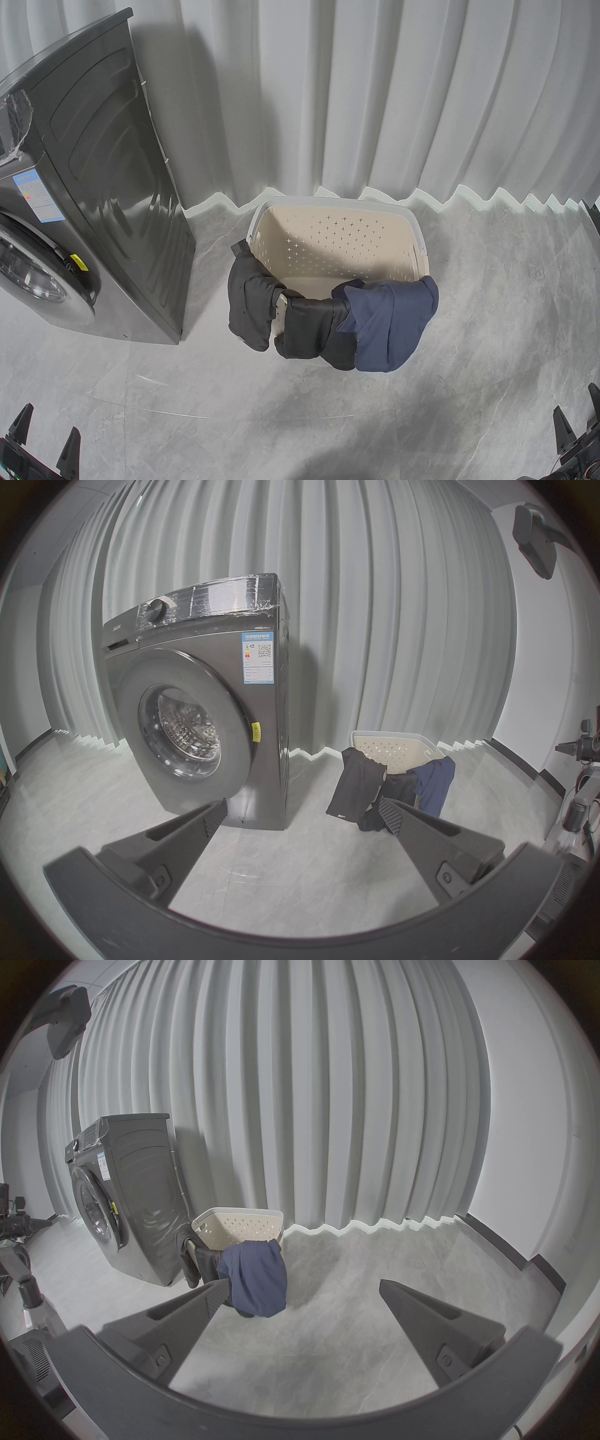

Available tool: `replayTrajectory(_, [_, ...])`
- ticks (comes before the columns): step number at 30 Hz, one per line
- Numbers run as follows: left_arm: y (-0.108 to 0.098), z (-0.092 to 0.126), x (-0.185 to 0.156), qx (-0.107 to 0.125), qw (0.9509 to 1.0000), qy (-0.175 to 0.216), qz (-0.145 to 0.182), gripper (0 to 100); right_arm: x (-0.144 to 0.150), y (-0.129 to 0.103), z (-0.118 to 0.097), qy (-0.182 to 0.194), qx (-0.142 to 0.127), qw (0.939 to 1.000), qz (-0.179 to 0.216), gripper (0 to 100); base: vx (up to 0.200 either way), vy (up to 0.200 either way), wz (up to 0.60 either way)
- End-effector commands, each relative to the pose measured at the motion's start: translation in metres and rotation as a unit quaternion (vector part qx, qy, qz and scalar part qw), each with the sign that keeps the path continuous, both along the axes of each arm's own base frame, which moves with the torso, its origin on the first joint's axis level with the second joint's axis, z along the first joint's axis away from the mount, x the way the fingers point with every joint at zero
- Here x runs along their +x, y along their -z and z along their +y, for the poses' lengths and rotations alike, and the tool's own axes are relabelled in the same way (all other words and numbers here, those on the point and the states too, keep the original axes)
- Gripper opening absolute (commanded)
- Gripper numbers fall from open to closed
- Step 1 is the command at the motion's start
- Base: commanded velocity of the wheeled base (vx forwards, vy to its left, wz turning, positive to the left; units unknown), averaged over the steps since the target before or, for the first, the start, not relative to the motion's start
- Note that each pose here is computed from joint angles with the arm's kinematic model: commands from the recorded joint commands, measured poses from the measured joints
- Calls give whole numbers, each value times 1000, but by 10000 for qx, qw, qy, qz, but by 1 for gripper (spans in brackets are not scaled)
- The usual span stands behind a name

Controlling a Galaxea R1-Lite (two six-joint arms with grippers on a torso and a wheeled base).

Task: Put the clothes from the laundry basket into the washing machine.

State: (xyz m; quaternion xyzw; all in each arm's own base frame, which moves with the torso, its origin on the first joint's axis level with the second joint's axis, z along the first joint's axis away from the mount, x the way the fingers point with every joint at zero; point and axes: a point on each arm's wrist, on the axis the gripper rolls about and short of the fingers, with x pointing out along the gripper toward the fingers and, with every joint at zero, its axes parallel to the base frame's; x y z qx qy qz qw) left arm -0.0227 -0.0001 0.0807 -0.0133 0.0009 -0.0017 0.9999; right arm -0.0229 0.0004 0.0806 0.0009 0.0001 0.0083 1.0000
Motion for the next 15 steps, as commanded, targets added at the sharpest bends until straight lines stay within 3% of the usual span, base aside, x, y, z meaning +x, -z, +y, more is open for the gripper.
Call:
replayTrajectory(1, [5, 0, 0, 3, 10000, -2, -1, 100, 1, 4, 0, -1, -1, 10000, 76, 100, 0, 0, 0])
replayTrajectory(8, [5, 0, 0, 10, 10000, -2, -9, 100, 1, 4, 0, -1, -8, 10000, 75, 100, 0, 0, 0])
replayTrajectory(15, [5, 0, 0, 3, 10000, -2, -1, 100, 1, 4, 0, -1, -8, 10000, 75, 100, 0, -200, 0])
